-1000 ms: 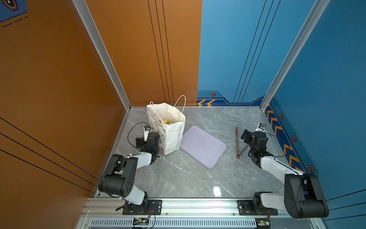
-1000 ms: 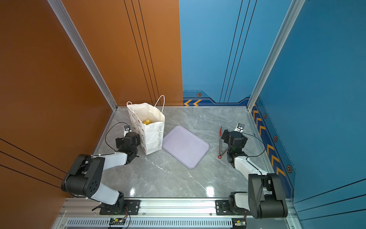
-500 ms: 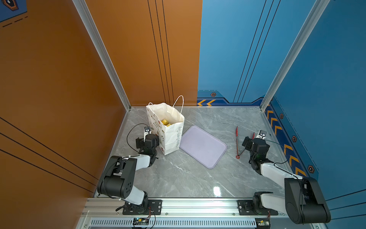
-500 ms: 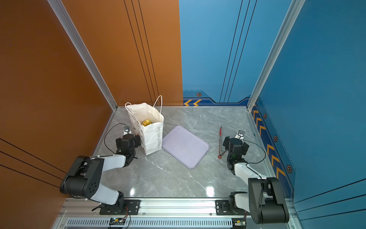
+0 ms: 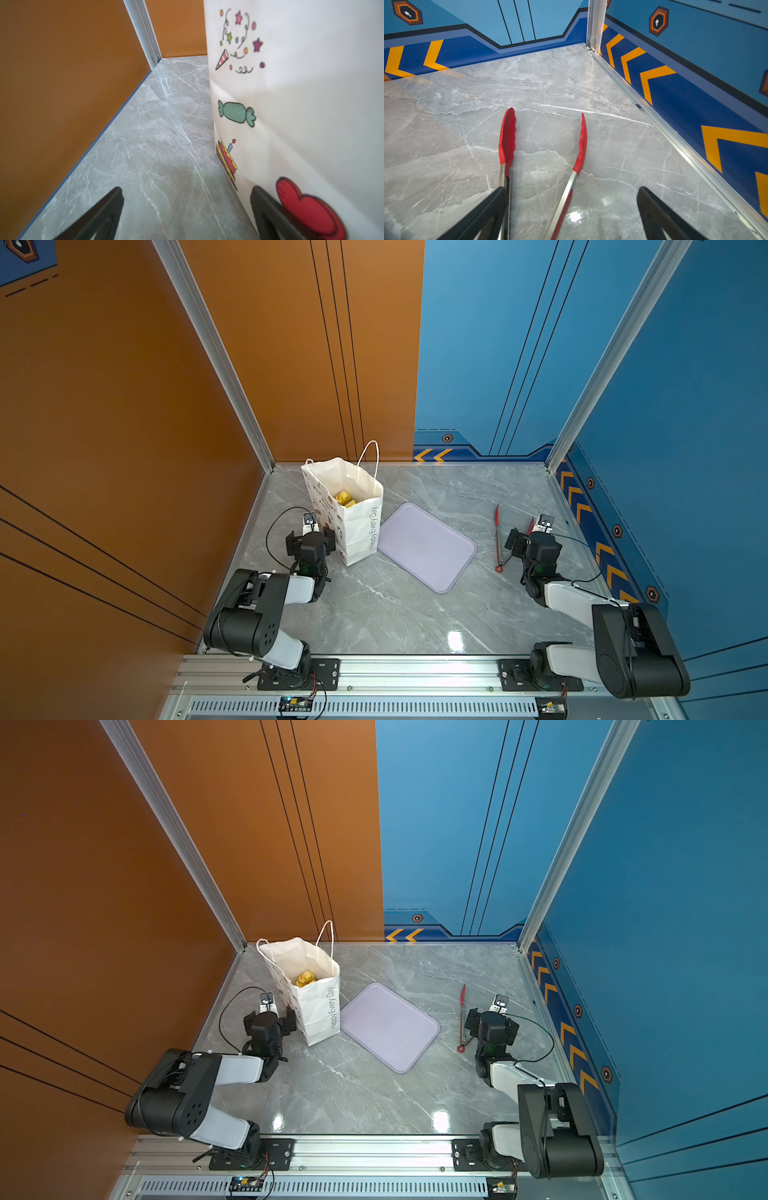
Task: Pack bread into a paper bag
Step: Adjust the paper bag at the center of the board, then reset both arms
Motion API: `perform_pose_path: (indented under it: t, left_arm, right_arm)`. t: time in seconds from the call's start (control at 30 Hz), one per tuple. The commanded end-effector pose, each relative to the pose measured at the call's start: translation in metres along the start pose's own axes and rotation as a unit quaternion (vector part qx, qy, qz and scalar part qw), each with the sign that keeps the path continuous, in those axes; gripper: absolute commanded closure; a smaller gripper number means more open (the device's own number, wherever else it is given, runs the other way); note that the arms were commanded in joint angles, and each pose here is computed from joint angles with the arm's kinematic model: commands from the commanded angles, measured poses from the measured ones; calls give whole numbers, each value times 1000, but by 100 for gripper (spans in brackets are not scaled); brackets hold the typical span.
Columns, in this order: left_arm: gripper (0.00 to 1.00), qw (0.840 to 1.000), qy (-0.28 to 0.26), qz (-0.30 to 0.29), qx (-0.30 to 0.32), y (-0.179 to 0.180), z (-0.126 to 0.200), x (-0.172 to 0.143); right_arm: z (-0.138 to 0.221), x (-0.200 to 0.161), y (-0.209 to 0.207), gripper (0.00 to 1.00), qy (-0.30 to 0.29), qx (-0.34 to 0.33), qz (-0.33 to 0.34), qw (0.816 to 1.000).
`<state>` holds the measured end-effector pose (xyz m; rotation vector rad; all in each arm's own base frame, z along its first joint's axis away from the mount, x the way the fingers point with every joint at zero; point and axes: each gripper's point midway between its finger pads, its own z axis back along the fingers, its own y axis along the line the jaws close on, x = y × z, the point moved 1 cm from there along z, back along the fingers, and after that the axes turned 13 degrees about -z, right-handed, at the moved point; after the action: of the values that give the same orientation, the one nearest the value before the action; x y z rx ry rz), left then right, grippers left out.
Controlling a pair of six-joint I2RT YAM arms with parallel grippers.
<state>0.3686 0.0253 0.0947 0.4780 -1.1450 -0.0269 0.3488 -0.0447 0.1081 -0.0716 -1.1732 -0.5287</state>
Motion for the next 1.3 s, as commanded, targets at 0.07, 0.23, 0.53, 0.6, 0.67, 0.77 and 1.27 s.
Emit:
perform_pose_path:
  t: [0.07, 0.23, 0.53, 0.6, 0.67, 0.77, 1.27]
  left_arm:
    - [2, 1000, -24, -3, -17, -7, 1, 8]
    - [2, 999, -24, 1, -23, -6, -1, 8]
    - [2, 999, -18, 5, -28, -5, -3, 6]
    - [2, 999, -17, 5, -30, -6, -3, 6]
    - [2, 999, -18, 6, -30, -5, -3, 7]
    - [2, 999, -17, 7, -32, -5, -4, 7]
    - [2, 999, -12, 12, -41, -5, -6, 5]
  right_arm:
    - [-3, 10, 20, 0, -12, 34, 24, 999]
    - [8, 5, 37, 0, -18, 65, 56, 996]
    - [0, 0, 48, 0, -24, 74, 95, 993]
    - [-10, -4, 47, 0, -17, 69, 98, 993]
    - [-20, -5, 47, 0, 8, 63, 93, 994]
    - [-25, -5, 43, 0, 11, 63, 80, 995]
    - [-26, -13, 37, 0, 10, 94, 56, 994]
